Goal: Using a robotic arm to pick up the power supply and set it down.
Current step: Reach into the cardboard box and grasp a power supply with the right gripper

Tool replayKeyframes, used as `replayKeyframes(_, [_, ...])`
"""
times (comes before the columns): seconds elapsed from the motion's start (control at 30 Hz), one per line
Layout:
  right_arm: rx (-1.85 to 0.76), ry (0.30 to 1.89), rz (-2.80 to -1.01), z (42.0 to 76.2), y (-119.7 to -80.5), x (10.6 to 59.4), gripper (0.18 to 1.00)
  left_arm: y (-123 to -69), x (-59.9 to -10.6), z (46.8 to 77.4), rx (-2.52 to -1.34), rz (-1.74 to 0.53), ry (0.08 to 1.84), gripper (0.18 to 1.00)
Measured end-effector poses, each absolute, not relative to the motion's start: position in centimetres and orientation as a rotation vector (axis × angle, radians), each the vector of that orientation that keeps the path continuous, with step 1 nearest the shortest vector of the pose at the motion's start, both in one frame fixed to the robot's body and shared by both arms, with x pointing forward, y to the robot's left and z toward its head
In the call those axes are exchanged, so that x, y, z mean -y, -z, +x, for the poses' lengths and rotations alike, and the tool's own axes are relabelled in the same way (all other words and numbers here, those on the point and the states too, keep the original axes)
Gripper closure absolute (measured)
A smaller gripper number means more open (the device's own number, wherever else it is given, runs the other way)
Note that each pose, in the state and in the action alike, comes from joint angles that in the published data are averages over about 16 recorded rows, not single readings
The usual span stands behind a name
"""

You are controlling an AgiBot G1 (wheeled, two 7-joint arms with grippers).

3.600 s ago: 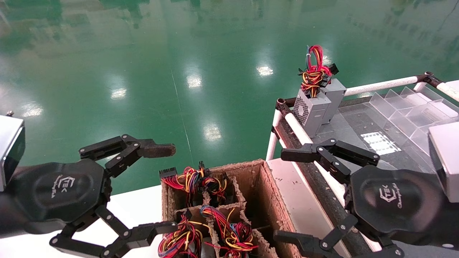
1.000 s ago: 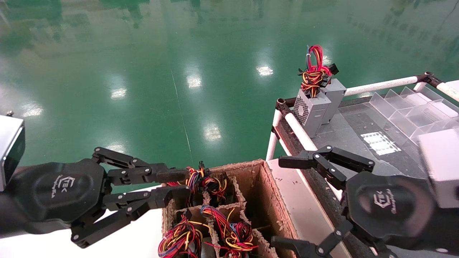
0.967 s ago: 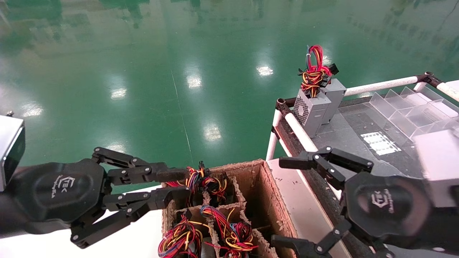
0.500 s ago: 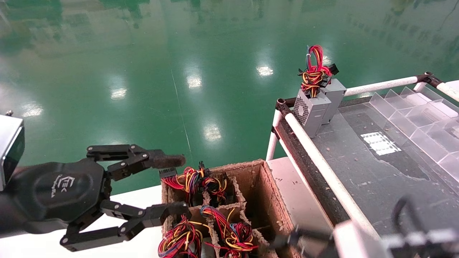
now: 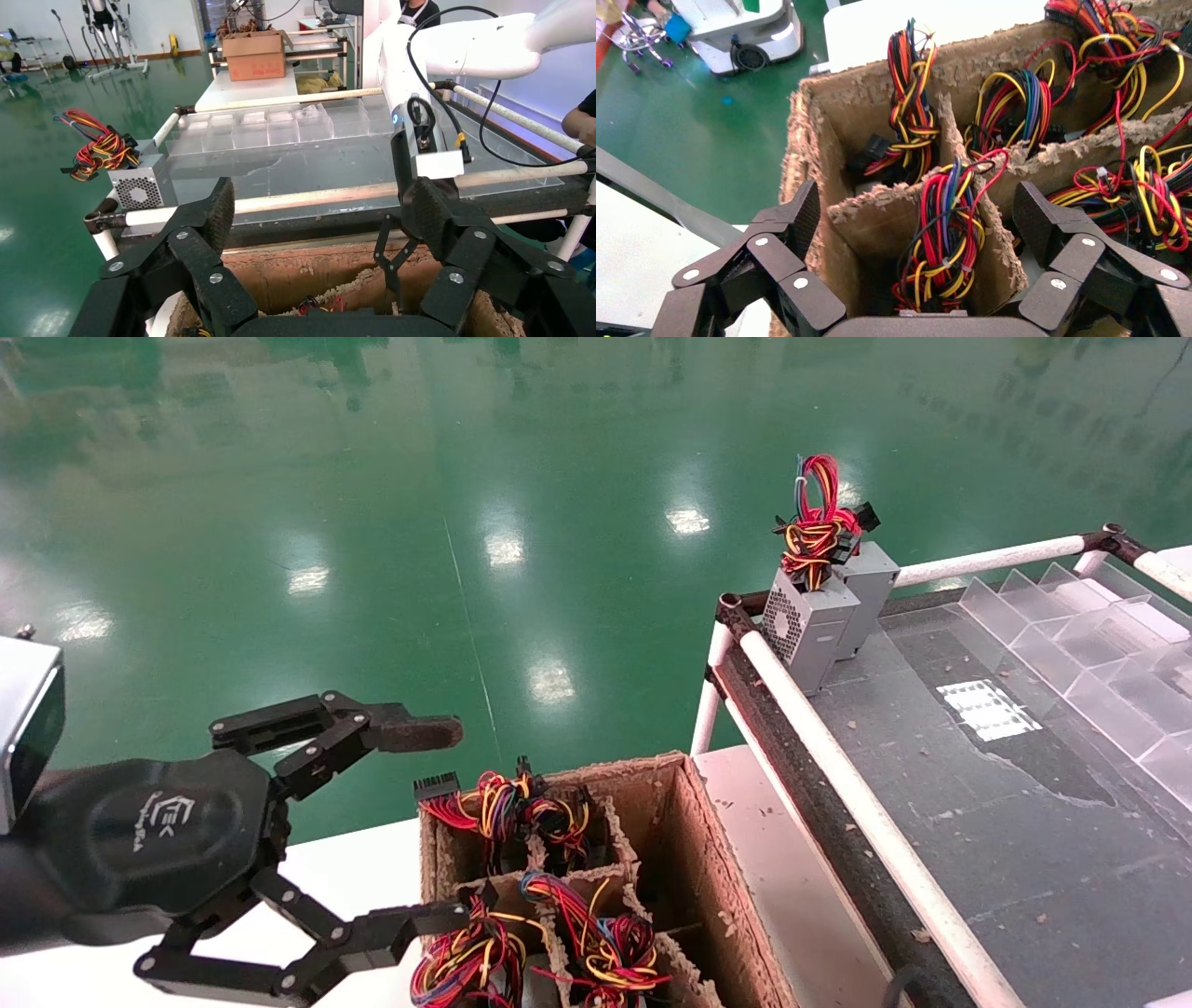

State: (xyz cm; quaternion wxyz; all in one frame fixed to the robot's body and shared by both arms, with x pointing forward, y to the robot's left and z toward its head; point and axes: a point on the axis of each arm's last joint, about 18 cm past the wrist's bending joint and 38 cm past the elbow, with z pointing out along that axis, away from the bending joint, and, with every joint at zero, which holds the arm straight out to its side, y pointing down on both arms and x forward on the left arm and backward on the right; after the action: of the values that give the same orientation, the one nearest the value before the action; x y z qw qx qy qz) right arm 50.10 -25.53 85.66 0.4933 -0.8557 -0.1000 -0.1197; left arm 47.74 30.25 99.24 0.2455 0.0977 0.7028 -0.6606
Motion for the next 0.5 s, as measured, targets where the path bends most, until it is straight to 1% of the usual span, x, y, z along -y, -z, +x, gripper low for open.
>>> replayKeyframes(0.17, [0.245,0.296,-2.091,50.6,-84.8,25.0,0.230,-99.2,-30.3,47.7,-1.918,0.267,1.803,0.275])
replayKeyframes(0.27, [0.244,0.301,-2.097,50.9,-84.4,24.7,0.254,-99.2,-30.3,47.7,-1.918,0.267,1.803,0.246])
replayKeyframes(0.37, [0.245,0.308,-2.103,51.2,-84.1,24.4,0.300,-99.2,-30.3,47.7,-1.918,0.267,1.803,0.216])
replayKeyframes(0.5, [0.247,0.319,-2.111,51.4,-83.8,24.1,0.360,-99.2,-30.3,47.7,-1.918,0.267,1.803,0.198])
